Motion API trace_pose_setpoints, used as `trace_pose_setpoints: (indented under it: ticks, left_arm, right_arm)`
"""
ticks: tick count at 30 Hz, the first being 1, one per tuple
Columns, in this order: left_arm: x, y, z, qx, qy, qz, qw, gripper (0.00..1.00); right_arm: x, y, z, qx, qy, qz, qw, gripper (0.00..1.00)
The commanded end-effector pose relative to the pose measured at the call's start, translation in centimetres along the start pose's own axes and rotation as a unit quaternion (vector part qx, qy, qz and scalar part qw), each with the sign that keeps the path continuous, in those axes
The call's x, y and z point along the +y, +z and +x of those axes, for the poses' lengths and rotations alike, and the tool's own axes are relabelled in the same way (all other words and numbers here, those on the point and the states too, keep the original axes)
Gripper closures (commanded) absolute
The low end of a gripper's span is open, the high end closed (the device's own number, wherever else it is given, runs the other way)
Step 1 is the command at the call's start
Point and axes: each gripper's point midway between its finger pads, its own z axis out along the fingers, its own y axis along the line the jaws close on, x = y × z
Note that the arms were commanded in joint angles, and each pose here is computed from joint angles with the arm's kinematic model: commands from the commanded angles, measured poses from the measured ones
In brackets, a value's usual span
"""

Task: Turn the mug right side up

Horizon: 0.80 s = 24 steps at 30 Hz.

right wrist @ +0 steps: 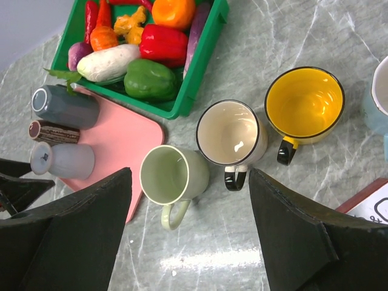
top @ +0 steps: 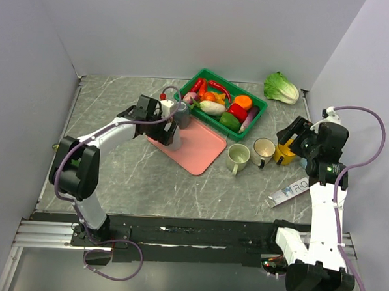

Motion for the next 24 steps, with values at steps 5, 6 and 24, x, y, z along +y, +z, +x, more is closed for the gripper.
trace_pose_setpoints:
  ticks: [5, 6, 24]
  left_arm:
    - [0.6, 0.0, -3.0, -0.051, 0.026, -0.013, 0.998, 0.04]
    - [0.7, 0.7, -2.6, -0.042, 0.026, -0.011, 0.999, 0.04]
    - [-1.6, 0.8, -1.5, -0.035, 0.005, 0.05, 0.998, 0.38]
  right_arm:
    - [0.4, -0.1, -0.9, -0.009, -0.001, -0.003, 1.0, 0.17]
    - [0.5, -0.2, -1.0, -0.009, -0.001, -0.004, 1.0, 0.17]
    - [-0.3, -0.6, -0.2, -0.01, -0.001, 0.012, 1.0, 0.17]
